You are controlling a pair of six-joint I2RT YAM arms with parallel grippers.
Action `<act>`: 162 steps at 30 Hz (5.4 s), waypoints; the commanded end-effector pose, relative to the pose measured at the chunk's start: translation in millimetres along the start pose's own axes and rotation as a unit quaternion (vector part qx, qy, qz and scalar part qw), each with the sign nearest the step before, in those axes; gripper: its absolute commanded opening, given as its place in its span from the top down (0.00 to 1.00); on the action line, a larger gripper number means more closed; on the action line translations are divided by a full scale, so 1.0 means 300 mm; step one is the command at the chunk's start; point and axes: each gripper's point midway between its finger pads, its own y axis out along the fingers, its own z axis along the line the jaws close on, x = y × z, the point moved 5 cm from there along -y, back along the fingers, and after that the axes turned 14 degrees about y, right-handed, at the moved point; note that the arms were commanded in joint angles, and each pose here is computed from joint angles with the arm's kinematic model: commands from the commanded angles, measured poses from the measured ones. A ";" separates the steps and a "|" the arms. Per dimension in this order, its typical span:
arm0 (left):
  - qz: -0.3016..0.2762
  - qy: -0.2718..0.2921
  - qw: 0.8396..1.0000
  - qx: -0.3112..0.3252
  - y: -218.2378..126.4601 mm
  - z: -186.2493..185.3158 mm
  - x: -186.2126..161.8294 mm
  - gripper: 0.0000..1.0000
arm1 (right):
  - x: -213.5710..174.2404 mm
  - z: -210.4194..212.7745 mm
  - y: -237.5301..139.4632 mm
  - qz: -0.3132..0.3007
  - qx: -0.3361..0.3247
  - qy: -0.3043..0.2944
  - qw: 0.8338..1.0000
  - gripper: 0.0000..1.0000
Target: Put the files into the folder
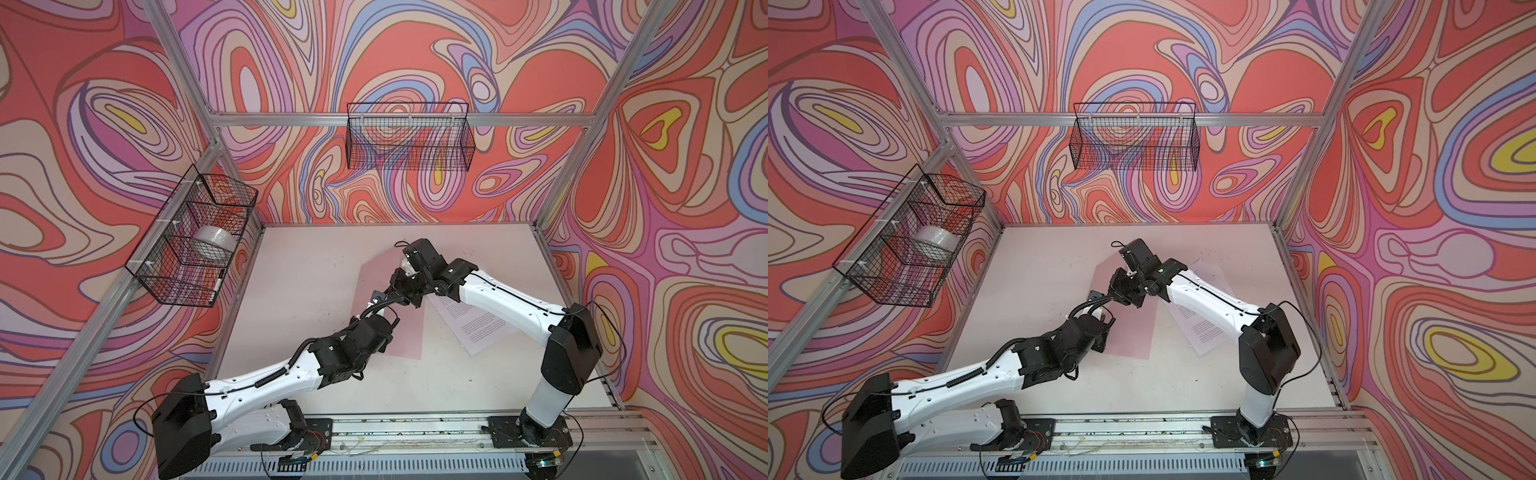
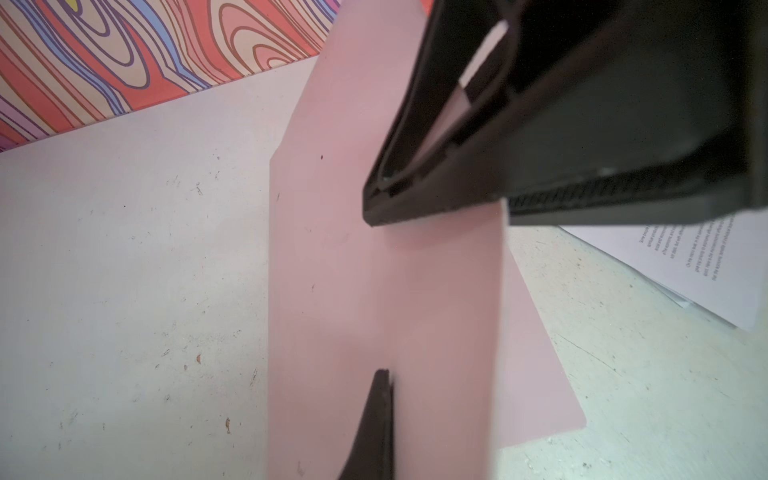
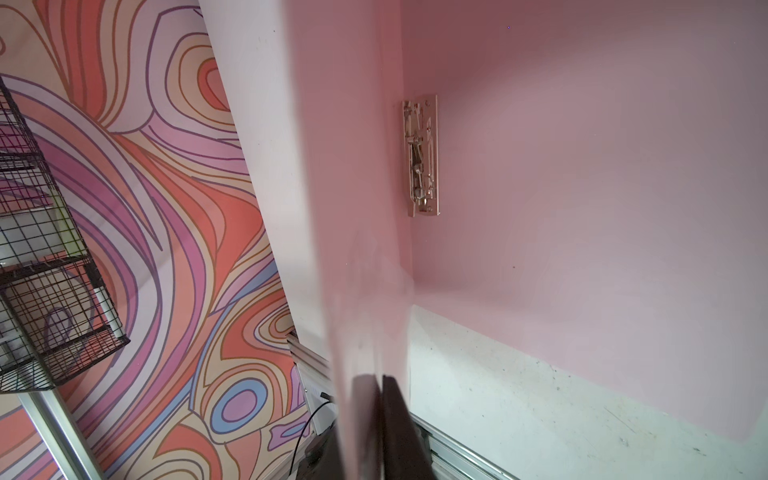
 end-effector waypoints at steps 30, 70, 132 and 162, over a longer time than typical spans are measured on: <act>-0.058 -0.251 0.965 0.057 -0.137 0.282 -0.151 1.00 | 0.193 -0.100 0.065 -0.064 -0.061 -0.135 0.987 0.35; 0.172 -0.445 0.838 0.263 -0.129 0.422 -0.640 0.14 | 0.150 -0.431 0.280 -0.046 -0.247 -0.168 0.953 0.37; -0.039 -0.459 0.884 -0.086 -0.046 0.369 0.068 0.12 | 0.291 -0.180 -0.160 -0.164 -0.128 -0.168 0.964 0.38; 0.029 -0.342 0.891 -0.298 0.533 -0.070 0.280 0.20 | 0.686 -0.924 -0.535 -0.283 -0.274 -0.002 0.919 0.50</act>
